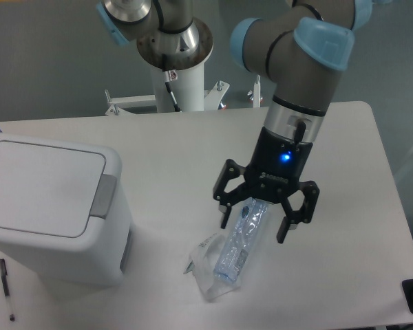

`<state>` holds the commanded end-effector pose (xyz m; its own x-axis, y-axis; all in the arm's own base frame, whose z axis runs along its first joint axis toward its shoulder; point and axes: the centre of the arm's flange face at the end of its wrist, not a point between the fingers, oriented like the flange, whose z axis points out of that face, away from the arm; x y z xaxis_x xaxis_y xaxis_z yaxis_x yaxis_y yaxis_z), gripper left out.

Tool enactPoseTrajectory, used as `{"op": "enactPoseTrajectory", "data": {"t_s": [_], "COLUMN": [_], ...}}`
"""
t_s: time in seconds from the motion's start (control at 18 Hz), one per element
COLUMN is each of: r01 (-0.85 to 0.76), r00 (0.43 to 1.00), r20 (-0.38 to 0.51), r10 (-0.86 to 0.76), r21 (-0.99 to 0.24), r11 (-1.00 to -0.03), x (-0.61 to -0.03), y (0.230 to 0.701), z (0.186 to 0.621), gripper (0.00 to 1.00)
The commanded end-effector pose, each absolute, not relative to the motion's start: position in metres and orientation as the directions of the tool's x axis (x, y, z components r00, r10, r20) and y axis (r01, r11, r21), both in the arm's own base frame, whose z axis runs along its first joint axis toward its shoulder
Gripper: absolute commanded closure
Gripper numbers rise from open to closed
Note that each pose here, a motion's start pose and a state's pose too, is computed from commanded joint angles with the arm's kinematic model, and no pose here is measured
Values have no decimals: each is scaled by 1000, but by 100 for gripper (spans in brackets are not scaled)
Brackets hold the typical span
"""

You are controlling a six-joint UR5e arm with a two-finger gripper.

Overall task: Open the trash can
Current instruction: 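Move the open gripper over to the trash can's grey button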

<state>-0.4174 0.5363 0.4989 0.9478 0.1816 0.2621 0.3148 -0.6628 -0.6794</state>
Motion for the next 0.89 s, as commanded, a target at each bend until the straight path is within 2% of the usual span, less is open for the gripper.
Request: {"op": "enactPoseTrajectory", "data": {"t_s": [0.22, 0.56, 0.89], "r01": [337, 351, 329], "r00": [937, 926, 923], "r20": [312, 350, 369], "r10": [157, 144, 104], "r21": [-692, -650, -622], "r11": [-639, -674, -711], "x": [-386, -334, -303], "y": [541, 525, 544], "z": [521, 497, 477], "gripper": [0, 0, 0]}}
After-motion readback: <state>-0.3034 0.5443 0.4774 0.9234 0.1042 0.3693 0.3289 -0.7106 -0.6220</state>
